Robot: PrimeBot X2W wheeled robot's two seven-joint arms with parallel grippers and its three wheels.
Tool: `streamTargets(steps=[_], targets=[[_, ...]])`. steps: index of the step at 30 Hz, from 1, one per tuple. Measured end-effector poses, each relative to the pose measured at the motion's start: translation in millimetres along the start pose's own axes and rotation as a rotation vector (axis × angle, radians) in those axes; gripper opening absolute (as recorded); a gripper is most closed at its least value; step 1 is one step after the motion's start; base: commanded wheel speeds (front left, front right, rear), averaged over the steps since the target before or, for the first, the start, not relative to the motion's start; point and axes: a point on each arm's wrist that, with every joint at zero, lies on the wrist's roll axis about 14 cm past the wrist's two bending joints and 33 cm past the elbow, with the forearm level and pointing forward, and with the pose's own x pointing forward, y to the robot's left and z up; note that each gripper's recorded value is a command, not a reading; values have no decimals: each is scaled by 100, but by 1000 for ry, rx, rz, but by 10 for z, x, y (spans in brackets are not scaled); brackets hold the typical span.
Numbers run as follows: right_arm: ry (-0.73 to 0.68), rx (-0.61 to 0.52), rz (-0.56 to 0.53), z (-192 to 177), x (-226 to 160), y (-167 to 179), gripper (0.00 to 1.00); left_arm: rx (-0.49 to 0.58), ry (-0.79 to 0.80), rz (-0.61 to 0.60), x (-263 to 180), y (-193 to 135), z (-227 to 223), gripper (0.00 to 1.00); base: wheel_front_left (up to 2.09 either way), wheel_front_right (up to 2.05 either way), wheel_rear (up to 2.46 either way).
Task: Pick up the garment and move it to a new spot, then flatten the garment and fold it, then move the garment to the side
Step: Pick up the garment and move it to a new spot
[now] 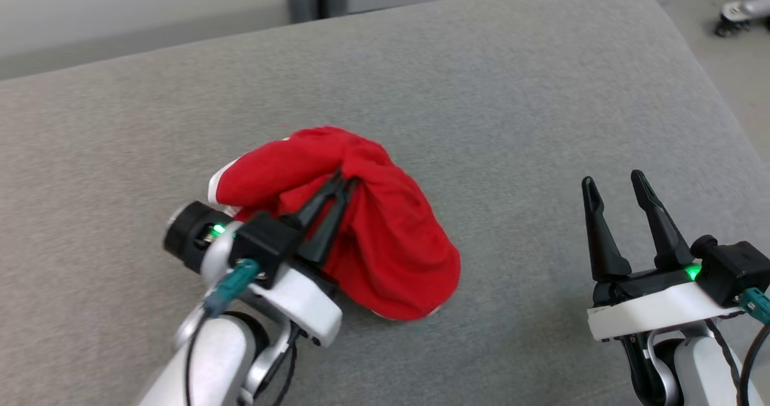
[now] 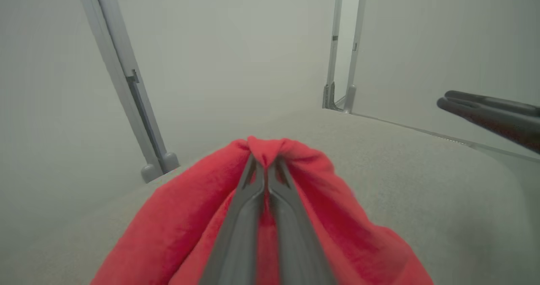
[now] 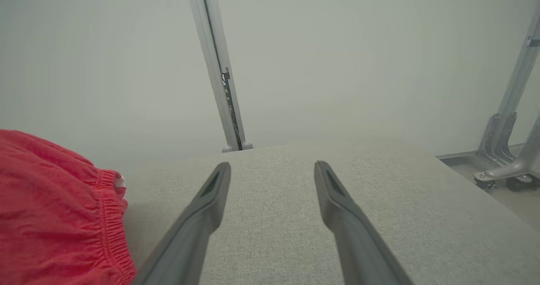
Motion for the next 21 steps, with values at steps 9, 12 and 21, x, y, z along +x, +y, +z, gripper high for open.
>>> streamTargets(steps=[9,12,21], targets=[[47,20,-91,-215,-120,-274,100,-63,272,-212,117,-565,-943,0,0,0,0],[53,25,-90,-255,-100,-272,100,-84,305,-228,67,-628,-1062,42,0,0,0],[27,28,-23,-215,29,-62,100,-126,152,-69,28,-327,-709,100,0,0,0]])
